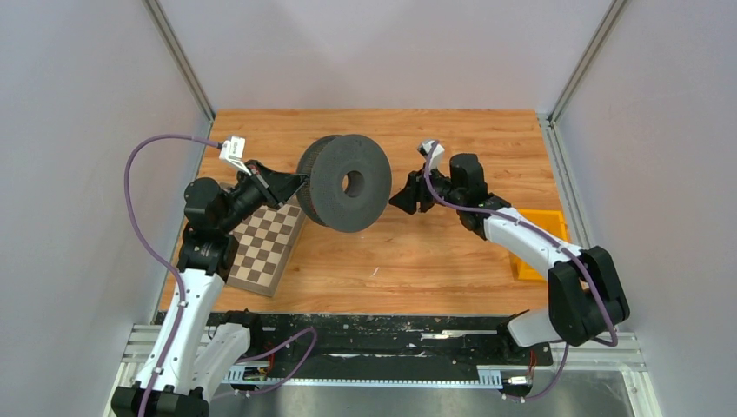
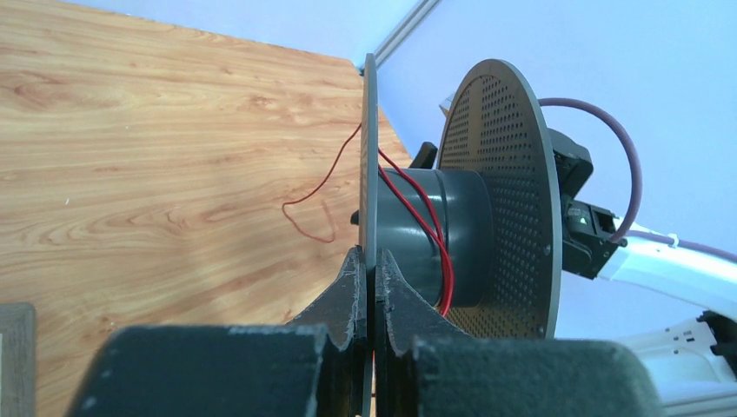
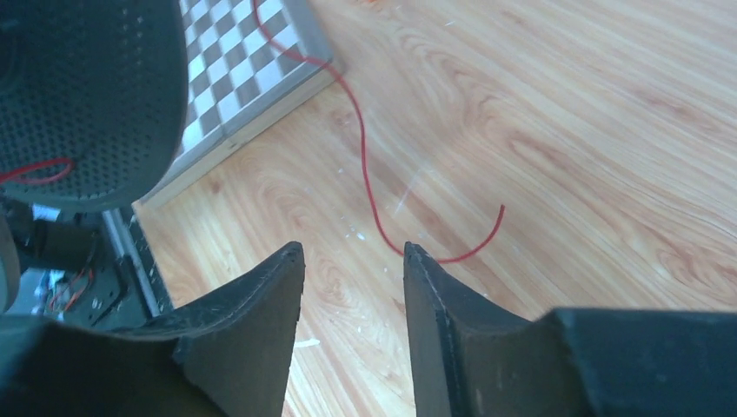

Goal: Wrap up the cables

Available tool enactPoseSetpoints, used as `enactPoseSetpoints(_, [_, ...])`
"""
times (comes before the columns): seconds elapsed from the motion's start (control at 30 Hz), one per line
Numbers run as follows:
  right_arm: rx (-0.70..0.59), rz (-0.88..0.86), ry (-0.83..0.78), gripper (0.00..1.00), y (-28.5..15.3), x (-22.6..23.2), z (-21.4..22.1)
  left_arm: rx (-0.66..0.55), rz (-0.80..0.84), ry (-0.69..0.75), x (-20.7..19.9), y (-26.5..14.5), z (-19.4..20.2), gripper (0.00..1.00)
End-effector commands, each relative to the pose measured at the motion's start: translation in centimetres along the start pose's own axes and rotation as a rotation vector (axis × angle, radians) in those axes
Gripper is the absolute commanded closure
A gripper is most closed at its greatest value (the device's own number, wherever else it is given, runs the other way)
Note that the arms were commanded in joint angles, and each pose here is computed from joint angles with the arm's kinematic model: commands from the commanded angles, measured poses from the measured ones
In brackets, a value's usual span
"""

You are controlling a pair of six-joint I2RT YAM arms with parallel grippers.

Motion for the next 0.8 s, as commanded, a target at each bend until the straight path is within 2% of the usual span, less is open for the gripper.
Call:
enactPoseSetpoints(0.0, [-0.17, 0.225, 0.127, 0.54, -1.4, -1.9, -3.3, -0.097, 0.058, 0.008, -2.2, -0.4, -1.8, 1.0])
enactPoseSetpoints(0.2, [-0.313, 0.255, 0.432, 0.52, -1.9, -1.9, -2.8, -0.136, 0.085, -0.035, -2.9, -0.5, -2.2, 1.0])
enactPoseSetpoints(0.57, [-0.406, 0.171, 0.542, 0.46, -0.2, -2.2, -2.7, -0.172, 0.103, -0.064, -3.2, -0.9, -2.3, 1.0])
enactPoseSetpoints(0.77, [-0.406, 0.208, 0.599, 0.46, 1.0, -3.5, -2.3, -0.173, 0.123, -0.09, -3.5, -0.9, -2.3, 1.0])
Point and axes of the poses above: each gripper's point midway between its finger pads, its own y axis out along the fingers, its own x axis along the line the jaws close on, z = x × y, the point moved 5 cm from there along -y, back along the fingers, and after that the axes turned 13 degrees about -y, right-handed, at the moved point
